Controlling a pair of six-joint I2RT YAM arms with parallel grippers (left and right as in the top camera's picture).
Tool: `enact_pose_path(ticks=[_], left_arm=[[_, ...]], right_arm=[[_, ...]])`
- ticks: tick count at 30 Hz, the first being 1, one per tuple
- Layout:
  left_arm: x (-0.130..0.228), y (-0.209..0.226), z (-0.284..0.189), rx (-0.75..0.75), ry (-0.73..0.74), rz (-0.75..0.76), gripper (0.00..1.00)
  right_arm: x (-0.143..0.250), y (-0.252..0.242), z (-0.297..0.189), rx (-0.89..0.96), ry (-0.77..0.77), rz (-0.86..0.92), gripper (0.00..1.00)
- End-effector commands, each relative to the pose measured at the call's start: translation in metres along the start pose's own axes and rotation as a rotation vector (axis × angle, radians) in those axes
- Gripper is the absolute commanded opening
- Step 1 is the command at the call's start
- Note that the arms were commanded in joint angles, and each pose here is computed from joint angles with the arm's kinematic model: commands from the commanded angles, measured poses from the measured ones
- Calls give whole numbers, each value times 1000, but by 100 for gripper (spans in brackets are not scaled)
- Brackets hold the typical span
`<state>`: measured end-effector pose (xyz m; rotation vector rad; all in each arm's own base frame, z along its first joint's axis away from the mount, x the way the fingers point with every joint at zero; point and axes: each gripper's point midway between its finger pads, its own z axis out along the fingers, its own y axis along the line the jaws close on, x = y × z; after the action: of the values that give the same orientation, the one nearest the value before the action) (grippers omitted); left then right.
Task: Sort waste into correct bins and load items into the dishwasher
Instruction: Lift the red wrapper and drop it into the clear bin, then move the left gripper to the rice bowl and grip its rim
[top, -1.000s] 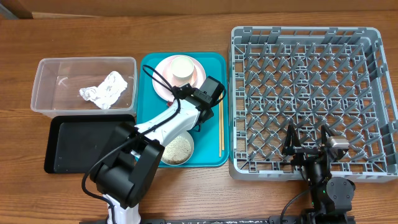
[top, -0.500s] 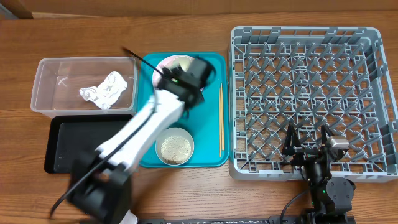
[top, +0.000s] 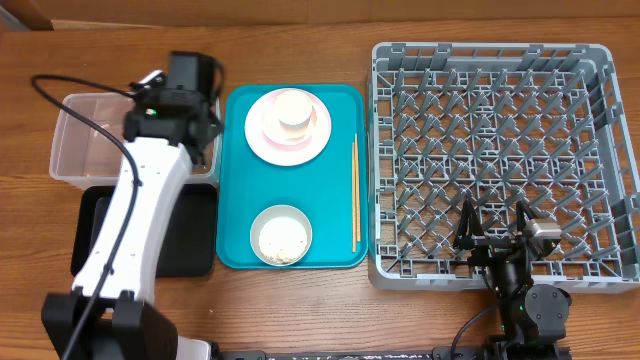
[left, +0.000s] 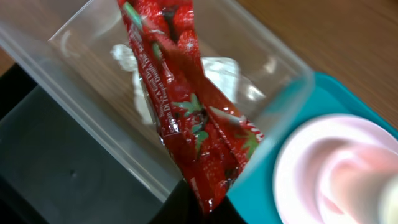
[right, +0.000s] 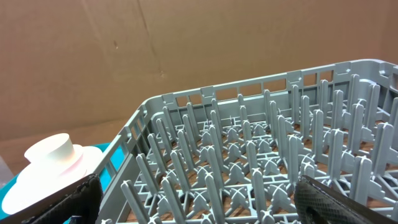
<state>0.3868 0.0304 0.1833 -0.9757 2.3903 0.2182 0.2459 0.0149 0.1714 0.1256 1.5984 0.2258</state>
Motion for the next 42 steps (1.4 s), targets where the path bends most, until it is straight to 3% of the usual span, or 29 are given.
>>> enact_pose_path(ticks=[1,2,4,5,6,7,11,15,19,22,24,25,32,37,42], left_arm=[[2,16,41,-65,61,27,14],[1,17,47,-71,65,34,15],[3,15,63,-67,88,79,28],[5,12,69,-52,106,109,44],[7,10,73,-38,119,129,79],[11,3,76,-4,138,137,100],[-2,-8,58,63,119,119,100],[-14,-24,-12,238,142,101,90],[26,-40,-80,476,322,140,81],[68,-35,-113,542,464,260,47],[95,-23,-124,508,549,335,8],[108,-19,-128,489,588,369,4],[204,-19,-145,423,710,705,4],[231,-33,-153,365,583,782,4],[252,-52,-166,403,470,856,7]], right_arm=[[2,-1,0,1,-4,-1,100],[2,-1,0,1,-4,-1,100],[2,-1,0,1,-4,-1,100],[2,-1,0,1,-4,-1,100],[2,-1,0,1,-4,-1,100],[2,-1,0,1,-4,-1,100],[2,-1,0,1,-4,-1,100],[2,-1,0,1,-4,-1,100],[2,-1,0,1,-4,-1,100],[2,-1,0,1,-4,-1,100],[2,-1,0,1,-4,-1,100],[2,-1,0,1,-4,-1,100],[2,-1,0,1,-4,-1,100],[2,-1,0,1,-4,-1,100],[2,-1,0,1,-4,-1,100]])
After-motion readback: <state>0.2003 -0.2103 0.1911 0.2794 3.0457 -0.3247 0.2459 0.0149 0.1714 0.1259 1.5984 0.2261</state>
